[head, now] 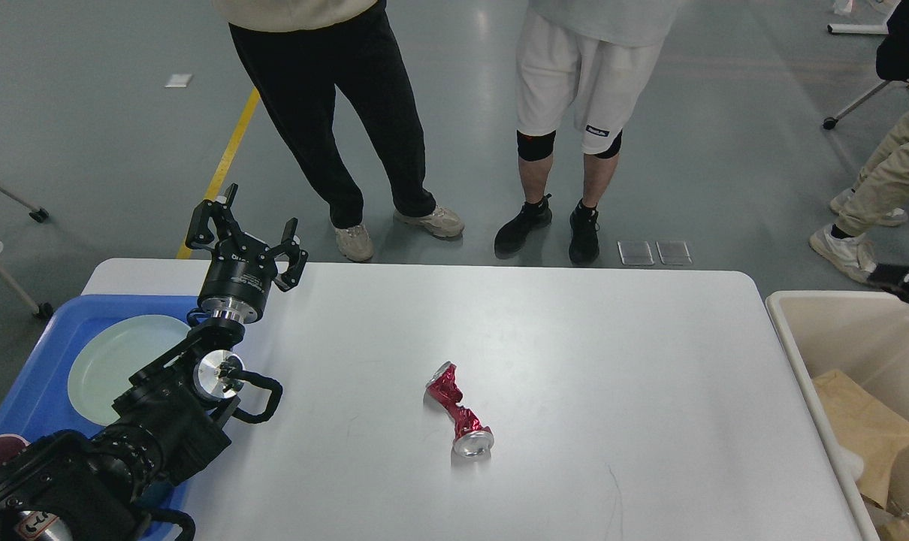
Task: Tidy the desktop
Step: 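Reach the right gripper over to the crumpled red wrapper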
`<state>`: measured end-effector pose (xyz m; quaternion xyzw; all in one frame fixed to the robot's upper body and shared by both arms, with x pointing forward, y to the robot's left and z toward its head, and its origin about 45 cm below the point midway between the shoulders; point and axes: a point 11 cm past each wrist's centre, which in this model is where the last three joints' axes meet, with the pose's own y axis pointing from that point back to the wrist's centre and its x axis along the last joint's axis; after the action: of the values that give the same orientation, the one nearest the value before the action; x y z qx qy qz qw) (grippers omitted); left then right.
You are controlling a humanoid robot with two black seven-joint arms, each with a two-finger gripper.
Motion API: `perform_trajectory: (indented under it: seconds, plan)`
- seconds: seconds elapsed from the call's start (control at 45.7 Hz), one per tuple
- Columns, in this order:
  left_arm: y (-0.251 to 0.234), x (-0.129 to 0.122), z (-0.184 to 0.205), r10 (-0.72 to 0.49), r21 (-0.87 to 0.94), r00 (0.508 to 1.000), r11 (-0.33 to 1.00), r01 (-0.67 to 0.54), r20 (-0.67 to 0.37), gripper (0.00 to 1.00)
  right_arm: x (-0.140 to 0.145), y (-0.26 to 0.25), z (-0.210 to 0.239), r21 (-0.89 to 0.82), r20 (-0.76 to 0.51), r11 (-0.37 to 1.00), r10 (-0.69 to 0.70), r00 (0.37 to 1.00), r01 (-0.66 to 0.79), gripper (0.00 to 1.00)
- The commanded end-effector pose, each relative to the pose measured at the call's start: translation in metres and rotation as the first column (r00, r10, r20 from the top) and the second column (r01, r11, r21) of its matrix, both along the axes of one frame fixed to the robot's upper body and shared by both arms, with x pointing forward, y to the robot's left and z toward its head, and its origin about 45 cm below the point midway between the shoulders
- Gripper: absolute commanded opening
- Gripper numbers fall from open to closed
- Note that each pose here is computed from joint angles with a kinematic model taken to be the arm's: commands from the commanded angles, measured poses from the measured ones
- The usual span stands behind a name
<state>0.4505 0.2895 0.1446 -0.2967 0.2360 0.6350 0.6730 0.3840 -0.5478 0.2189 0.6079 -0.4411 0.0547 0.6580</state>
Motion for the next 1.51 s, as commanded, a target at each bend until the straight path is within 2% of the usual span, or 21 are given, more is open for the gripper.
perform_trajectory:
  seconds: [0.0, 0.131, 0.241, 0.372, 0.482, 0.722, 0.788, 0.92, 1.051, 1.204, 1.489]
  plan:
    - [0.001, 0.000, 0.000, 0.001, 0.001, 1.000, 1.000, -0.001, 0.000, 0.97, 0.043, 0.045, 0.042, 0.023, -0.010, 0.994, 0.109, 0.994, -0.108, 1.00]
    - [0.000, 0.000, 0.000, 0.000, 0.000, 1.000, 1.000, 0.000, 0.000, 0.97, 0.086, 0.105, 0.095, 0.003, 0.011, 0.969, 0.245, 0.969, -0.245, 1.00]
    - [0.001, 0.000, 0.000, 0.001, 0.001, 1.000, 1.000, -0.001, 0.000, 0.97, 0.113, 0.165, 0.132, -0.074, 0.006, 0.921, 0.384, 0.923, -0.383, 1.00]
    - [0.001, 0.000, 0.000, 0.001, 0.001, 1.000, 1.000, -0.001, 0.000, 0.97, 0.134, 0.250, 0.168, -0.181, -0.019, 0.818, 0.553, 0.833, -0.547, 1.00]
    - [0.000, 0.000, 0.000, 0.000, 0.000, 1.000, 1.000, 0.000, 0.000, 0.97, 0.138, 0.314, 0.177, -0.258, -0.074, 0.708, 0.664, 0.744, -0.657, 1.00]
    - [0.000, 0.000, 0.000, 0.000, 0.000, 1.000, 1.000, 0.000, 0.000, 0.97, 0.127, 0.408, 0.154, -0.397, -0.294, 0.409, 0.791, 0.536, -0.821, 1.00]
    - [0.000, 0.000, 0.000, -0.001, 0.001, 1.000, 1.000, 0.001, 0.000, 0.97, 0.119, 0.437, 0.144, -0.385, -0.314, 0.352, 0.819, 0.480, -0.853, 1.00]
    - [0.000, 0.000, 0.000, -0.001, 0.000, 1.000, 1.000, 0.001, -0.001, 0.97, 0.102, 0.446, 0.122, -0.323, -0.367, 0.316, 0.827, 0.426, -0.892, 1.00]
    - [0.000, 0.000, 0.000, 0.000, 0.000, 1.000, 1.000, 0.000, 0.000, 0.97, 0.077, 0.472, 0.100, -0.237, -0.395, 0.235, 0.863, 0.314, -0.943, 1.00]
    - [0.000, 0.000, 0.000, 0.000, 0.000, 1.000, 1.000, 0.000, 0.000, 0.97, 0.051, 0.467, 0.069, -0.139, -0.461, 0.209, 0.851, 0.251, -0.968, 1.00]
    - [0.000, 0.000, 0.000, 0.000, 0.000, 1.000, 1.000, 0.000, 0.000, 0.97, 0.027, 0.472, 0.021, -0.005, -0.450, 0.221, 0.870, 0.199, -0.975, 1.00]
